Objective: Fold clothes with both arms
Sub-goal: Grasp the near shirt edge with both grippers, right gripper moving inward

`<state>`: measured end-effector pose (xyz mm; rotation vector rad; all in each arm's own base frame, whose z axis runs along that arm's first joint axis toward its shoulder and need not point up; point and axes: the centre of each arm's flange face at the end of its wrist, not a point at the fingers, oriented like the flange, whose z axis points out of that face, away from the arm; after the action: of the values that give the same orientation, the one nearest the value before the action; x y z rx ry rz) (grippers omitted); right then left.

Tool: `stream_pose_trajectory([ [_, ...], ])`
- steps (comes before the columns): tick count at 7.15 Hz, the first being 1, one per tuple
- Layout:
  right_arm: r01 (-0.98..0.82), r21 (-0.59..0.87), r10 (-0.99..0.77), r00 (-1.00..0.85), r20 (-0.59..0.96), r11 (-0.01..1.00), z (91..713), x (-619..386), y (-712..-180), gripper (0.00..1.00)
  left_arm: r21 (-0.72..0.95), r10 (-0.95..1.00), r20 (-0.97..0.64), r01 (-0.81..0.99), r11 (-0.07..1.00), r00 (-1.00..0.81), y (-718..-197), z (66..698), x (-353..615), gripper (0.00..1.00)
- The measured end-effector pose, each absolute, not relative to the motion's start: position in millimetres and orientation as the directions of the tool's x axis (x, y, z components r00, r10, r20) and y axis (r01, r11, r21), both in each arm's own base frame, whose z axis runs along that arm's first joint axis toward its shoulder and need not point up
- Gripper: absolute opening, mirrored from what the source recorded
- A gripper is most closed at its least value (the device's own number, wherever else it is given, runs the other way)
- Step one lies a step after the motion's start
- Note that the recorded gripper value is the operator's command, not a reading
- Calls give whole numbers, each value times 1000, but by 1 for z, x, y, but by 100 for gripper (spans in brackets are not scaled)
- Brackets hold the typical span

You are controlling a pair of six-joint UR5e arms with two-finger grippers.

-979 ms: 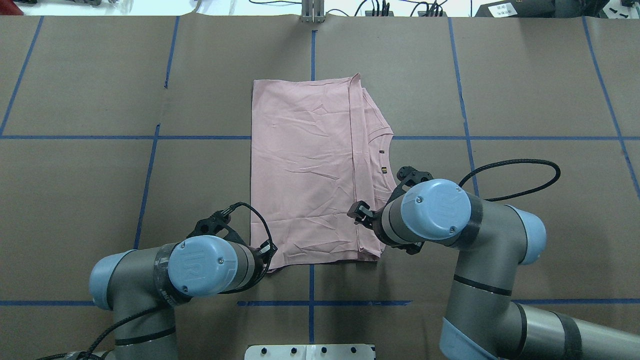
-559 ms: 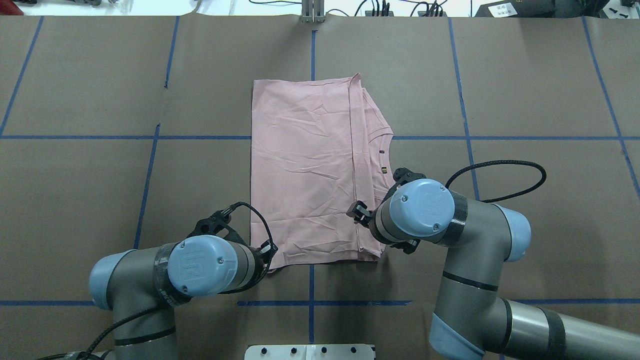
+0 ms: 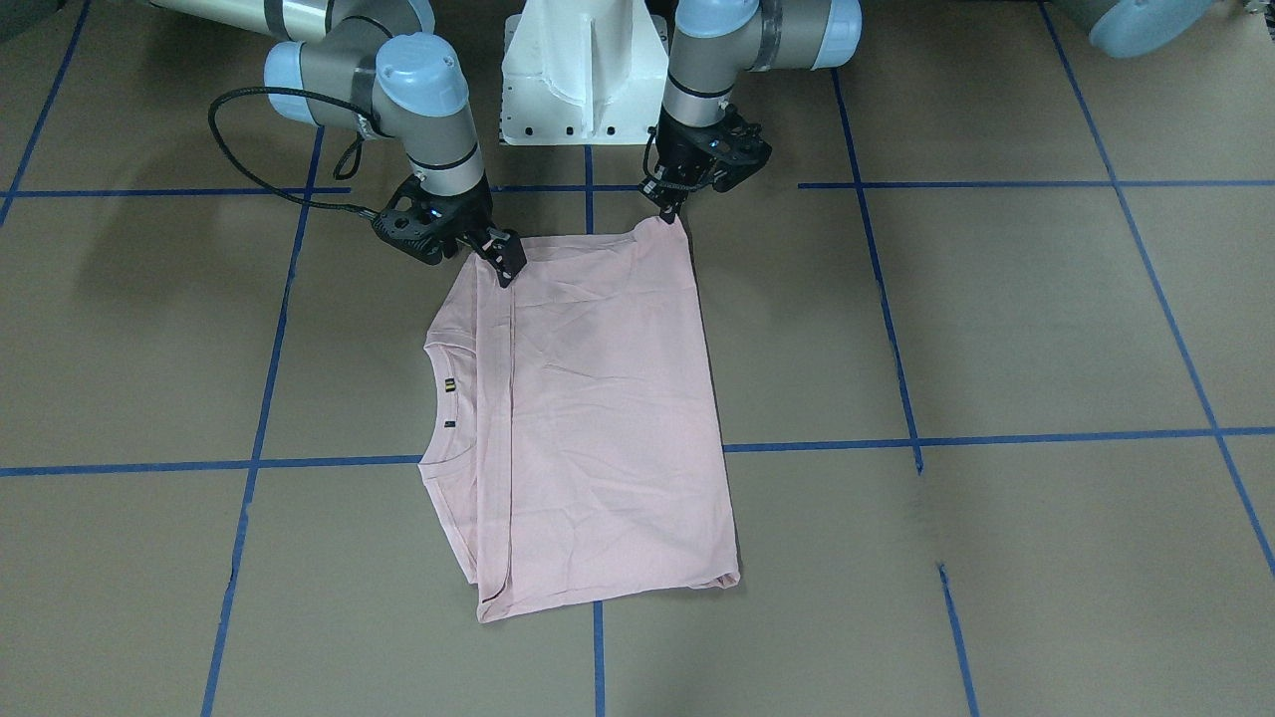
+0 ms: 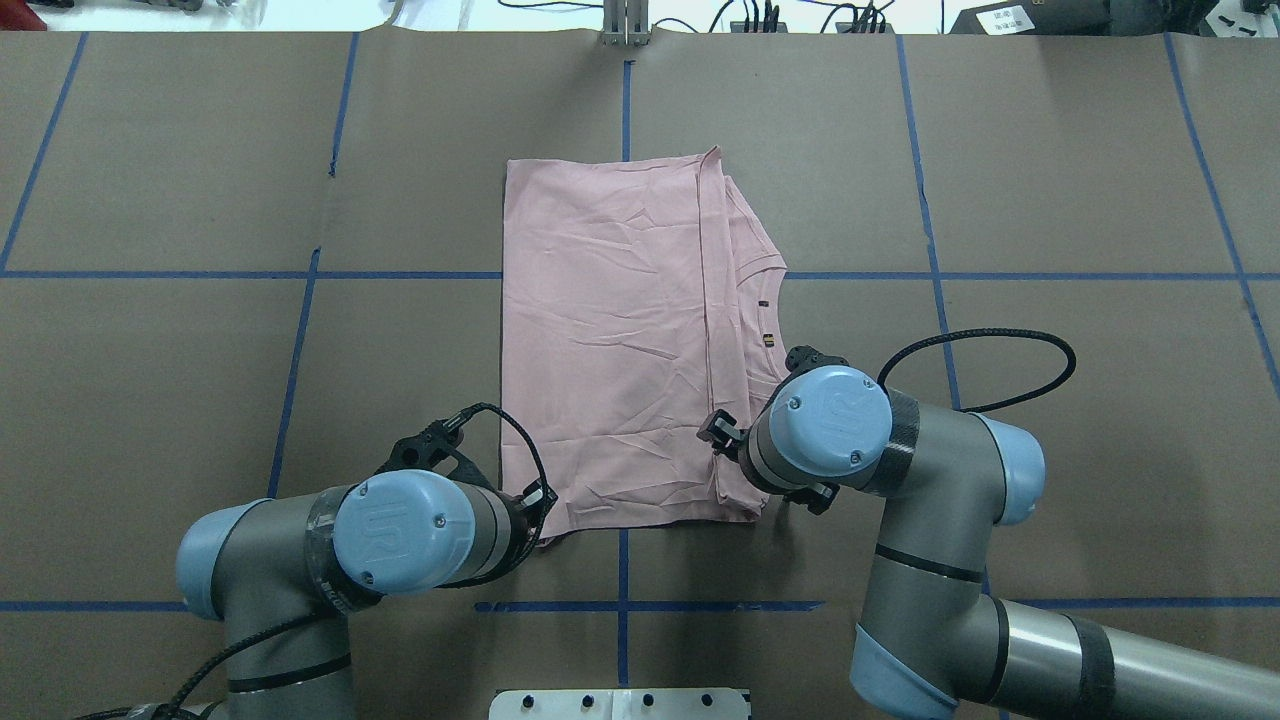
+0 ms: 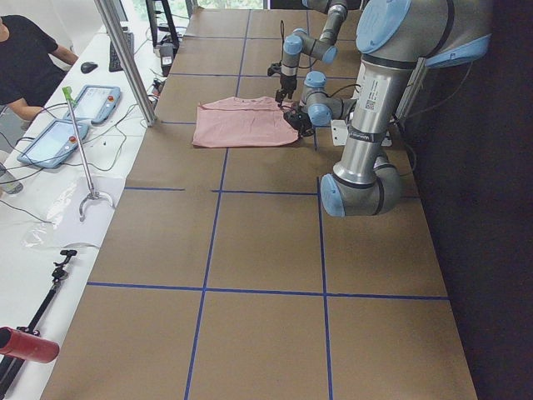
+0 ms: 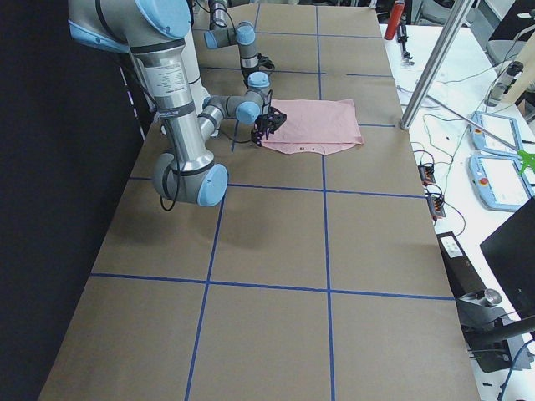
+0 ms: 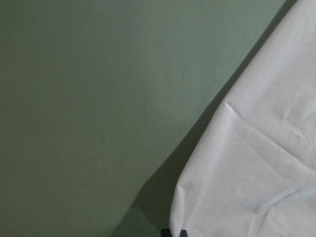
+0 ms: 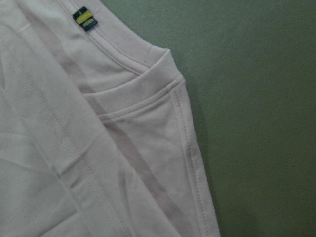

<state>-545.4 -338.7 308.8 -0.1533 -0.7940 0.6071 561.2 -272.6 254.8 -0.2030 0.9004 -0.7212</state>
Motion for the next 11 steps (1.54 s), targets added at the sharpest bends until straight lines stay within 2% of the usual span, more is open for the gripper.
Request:
stream_pose_trajectory([
  [5,-442,-357,562,540,627,823,304,-545,-332,100,-448,-650,-643,490,748,405,-275,255,560,0],
  [6,-440,-356,560,545,624,824,306,-547,-330,92,-449,-651,-642,490,748,406,-275,256,560,0],
  [7,-437,-356,559,549,622,826,307,-549,-328,51,-449,-651,-642,490,748,406,-275,256,560,0],
  [8,-436,-356,558,550,622,827,308,-549,-327,21,-449,-650,-642,489,748,406,-275,255,560,0],
  [9,-435,-356,557,549,623,827,306,-549,-327,3,-448,-650,-643,489,748,405,-275,255,560,0],
  [11,-432,-356,555,549,625,828,305,-549,-326,0,-448,-651,-642,490,748,405,-276,255,560,0],
])
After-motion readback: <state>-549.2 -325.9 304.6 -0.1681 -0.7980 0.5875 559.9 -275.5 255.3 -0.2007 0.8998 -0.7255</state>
